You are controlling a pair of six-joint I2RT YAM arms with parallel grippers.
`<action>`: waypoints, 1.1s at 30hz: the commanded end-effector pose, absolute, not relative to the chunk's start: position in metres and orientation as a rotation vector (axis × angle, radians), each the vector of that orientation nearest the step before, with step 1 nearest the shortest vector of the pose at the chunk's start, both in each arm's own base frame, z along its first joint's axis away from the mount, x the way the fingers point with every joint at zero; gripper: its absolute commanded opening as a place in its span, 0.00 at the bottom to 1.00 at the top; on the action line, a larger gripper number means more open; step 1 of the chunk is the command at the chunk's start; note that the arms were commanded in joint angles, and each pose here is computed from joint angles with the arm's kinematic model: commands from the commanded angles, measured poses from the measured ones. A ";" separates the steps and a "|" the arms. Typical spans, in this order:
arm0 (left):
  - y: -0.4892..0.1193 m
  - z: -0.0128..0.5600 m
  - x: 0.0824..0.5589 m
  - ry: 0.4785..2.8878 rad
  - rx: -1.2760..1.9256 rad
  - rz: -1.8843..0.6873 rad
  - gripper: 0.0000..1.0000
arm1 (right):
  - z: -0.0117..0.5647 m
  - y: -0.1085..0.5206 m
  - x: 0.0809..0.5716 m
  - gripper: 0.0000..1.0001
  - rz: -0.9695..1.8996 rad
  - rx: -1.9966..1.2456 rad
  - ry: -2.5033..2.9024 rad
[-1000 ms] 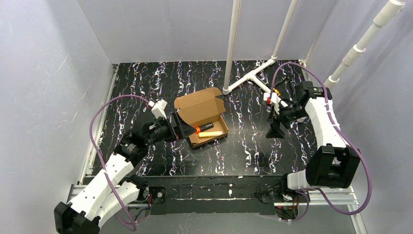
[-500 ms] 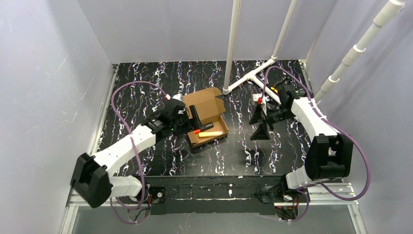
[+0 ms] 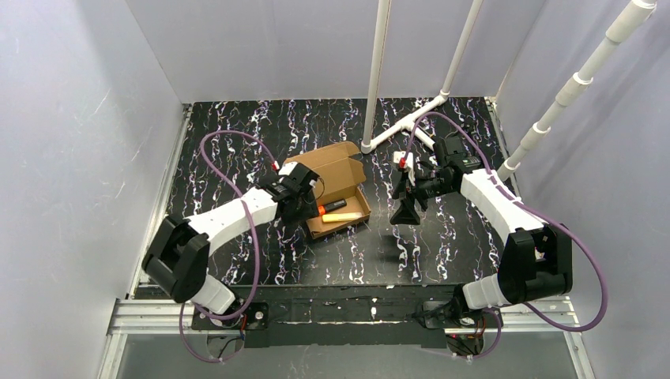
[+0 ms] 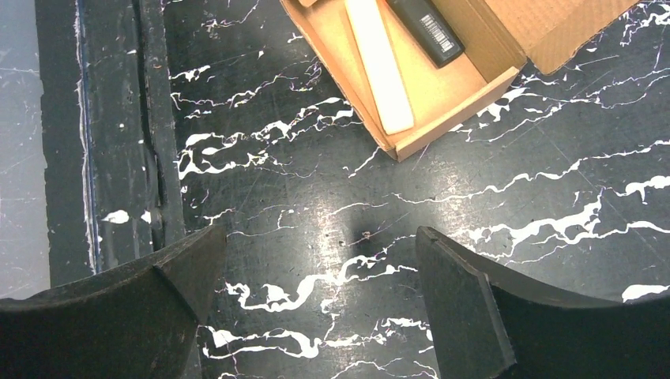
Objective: Fold the paper box
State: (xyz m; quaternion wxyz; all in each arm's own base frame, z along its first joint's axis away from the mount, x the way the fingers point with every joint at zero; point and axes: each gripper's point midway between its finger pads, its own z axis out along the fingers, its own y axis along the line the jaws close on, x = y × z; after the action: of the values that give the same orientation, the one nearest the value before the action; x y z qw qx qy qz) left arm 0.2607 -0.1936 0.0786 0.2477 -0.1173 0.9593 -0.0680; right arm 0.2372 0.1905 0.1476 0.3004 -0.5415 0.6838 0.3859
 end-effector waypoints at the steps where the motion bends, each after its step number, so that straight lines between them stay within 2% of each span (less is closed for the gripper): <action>1: -0.191 0.067 0.267 2.613 -0.336 -0.117 0.48 | 0.147 0.193 0.240 0.98 1.021 -1.429 1.814; 13: -0.182 0.043 0.272 2.657 -0.265 0.041 0.22 | 0.144 0.193 0.235 0.98 1.050 -1.448 1.815; 18: -0.178 0.045 0.278 2.645 -0.189 0.098 0.00 | 0.141 0.193 0.234 0.98 1.057 -1.454 1.823; 27: -0.178 0.054 0.293 2.643 0.001 0.179 0.00 | 0.137 0.192 0.232 0.98 1.062 -1.458 1.835; 30: -0.180 0.055 0.293 2.667 0.016 0.194 0.24 | 0.134 0.193 0.232 0.98 1.066 -1.460 1.843; 33: -0.185 0.061 0.293 2.676 0.009 0.157 0.35 | 0.132 0.194 0.231 0.98 1.072 -1.461 1.848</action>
State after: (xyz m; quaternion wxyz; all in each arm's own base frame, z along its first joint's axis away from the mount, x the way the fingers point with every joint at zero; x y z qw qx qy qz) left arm 0.2933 -0.1887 0.0468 0.2299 -0.0072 0.9721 0.0456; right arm 0.2375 0.1907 0.1363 0.2845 -0.5445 0.6882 0.3858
